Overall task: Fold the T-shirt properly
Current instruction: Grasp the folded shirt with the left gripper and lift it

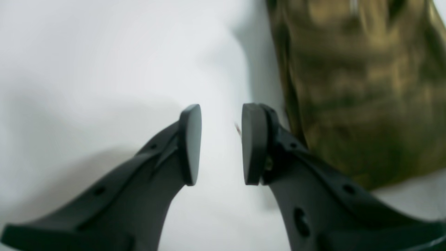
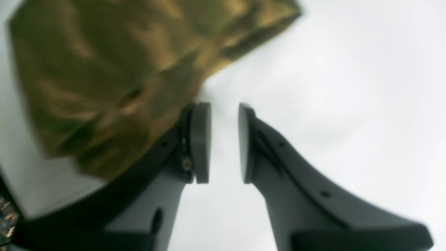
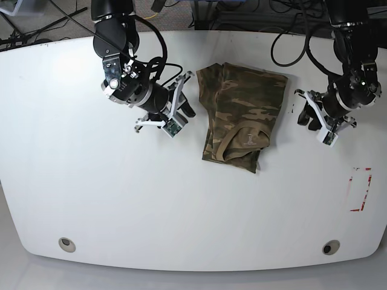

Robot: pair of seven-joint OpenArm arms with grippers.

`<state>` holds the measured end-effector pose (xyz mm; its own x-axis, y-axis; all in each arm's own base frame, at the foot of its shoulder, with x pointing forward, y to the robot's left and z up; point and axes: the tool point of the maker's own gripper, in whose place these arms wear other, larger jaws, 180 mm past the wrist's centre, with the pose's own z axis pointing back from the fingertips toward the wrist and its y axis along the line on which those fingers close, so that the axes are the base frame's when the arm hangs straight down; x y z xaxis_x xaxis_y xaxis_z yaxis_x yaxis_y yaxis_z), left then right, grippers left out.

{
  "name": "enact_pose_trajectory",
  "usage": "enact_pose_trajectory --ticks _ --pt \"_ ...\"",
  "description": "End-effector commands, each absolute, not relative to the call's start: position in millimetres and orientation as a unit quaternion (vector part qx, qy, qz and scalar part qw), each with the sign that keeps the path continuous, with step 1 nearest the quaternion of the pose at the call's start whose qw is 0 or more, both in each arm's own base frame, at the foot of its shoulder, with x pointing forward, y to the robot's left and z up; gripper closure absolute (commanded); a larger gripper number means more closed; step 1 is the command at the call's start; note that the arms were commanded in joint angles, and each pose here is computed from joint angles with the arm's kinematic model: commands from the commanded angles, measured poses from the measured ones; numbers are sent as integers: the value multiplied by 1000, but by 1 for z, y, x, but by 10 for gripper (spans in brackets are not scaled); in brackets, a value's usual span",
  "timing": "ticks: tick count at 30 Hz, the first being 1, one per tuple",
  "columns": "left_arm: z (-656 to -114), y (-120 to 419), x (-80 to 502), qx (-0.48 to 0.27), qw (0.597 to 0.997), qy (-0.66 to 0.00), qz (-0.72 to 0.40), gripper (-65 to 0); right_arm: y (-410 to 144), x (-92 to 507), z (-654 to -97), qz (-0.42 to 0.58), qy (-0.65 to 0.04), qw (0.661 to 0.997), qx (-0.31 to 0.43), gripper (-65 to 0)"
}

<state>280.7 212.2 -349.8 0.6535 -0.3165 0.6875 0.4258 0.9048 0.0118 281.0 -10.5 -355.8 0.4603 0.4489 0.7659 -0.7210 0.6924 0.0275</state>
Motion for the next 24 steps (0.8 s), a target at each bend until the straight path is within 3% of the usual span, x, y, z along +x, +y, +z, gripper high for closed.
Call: enact_pose_trajectory --ticks 1,10,17,24 --pt "-335 206 279 -75 894 -383 -219 -183 0 289 -336 348 -417 817 194 -124" --pt "-330 153 245 -124 883 -401 -210 -183 11 296 -325 333 -416 812 238 -124" --pt "-317 124 264 -160 869 -440 -163 -186 5 302 -332 333 -408 817 236 -120" --pt "-306 86 306 -147 873 -447 -125 -403 -41 315 -332 300 -418 834 200 -119"
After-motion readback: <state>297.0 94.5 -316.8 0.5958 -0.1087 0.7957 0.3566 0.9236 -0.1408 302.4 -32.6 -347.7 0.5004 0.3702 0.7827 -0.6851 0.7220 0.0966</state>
